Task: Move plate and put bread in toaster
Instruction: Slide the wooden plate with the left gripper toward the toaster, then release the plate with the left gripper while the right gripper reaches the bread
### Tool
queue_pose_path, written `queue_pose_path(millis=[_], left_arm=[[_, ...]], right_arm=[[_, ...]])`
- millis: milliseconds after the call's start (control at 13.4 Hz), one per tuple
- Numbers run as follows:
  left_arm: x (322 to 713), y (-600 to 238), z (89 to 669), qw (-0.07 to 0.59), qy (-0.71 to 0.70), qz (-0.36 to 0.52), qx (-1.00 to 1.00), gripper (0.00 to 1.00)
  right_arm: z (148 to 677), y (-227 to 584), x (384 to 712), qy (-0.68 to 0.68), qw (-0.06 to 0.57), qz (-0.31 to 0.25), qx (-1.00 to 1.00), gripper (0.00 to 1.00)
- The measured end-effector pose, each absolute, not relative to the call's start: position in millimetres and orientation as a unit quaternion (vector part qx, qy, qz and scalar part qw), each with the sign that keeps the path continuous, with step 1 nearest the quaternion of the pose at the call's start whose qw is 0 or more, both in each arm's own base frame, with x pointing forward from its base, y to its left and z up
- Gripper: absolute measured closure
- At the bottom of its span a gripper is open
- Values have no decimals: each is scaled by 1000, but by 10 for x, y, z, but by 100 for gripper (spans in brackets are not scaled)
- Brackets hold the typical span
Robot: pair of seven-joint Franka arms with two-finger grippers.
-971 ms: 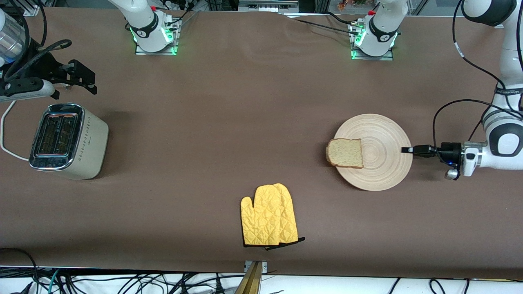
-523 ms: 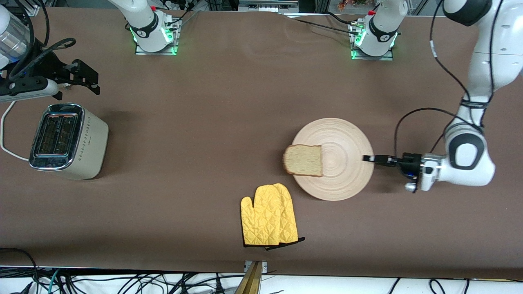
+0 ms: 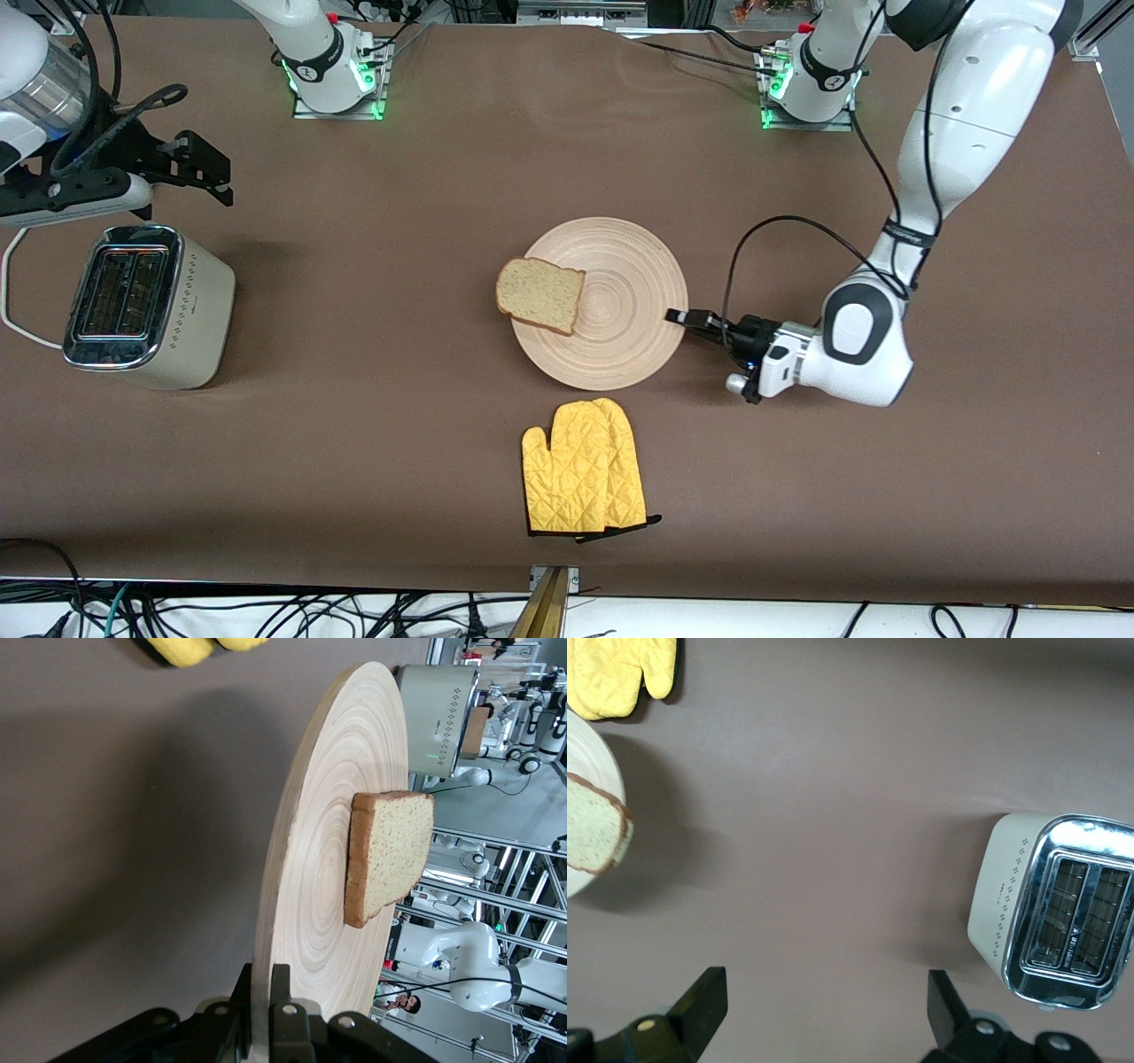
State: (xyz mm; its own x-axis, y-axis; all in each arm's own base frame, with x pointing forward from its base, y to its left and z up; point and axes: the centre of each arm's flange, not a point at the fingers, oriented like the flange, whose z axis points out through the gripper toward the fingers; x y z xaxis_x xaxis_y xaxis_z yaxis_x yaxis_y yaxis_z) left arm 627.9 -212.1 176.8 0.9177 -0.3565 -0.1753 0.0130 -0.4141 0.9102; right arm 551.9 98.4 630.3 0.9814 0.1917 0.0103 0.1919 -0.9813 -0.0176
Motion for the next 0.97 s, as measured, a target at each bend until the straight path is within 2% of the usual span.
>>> queue_pose_path(millis=[299,598,672,971], left_arm=[[6181,-2328,1258,538,-105,-148,823,90],[6124,-2463,1139,528,-108,-147,830,90],[6137,-2429,1142,529,-108,-146,829,85],[6186,-2273,1172,537,-110,-141,824,42]], right_arm=[[6278,988,5535,-96,10,-3,-995,0],[6216,1001,5558,-96,14,3,-995,0],[6173,1023,5568,-96,22,7,-995,0],[5847,1151,5761,-93,62,18,-994,0]])
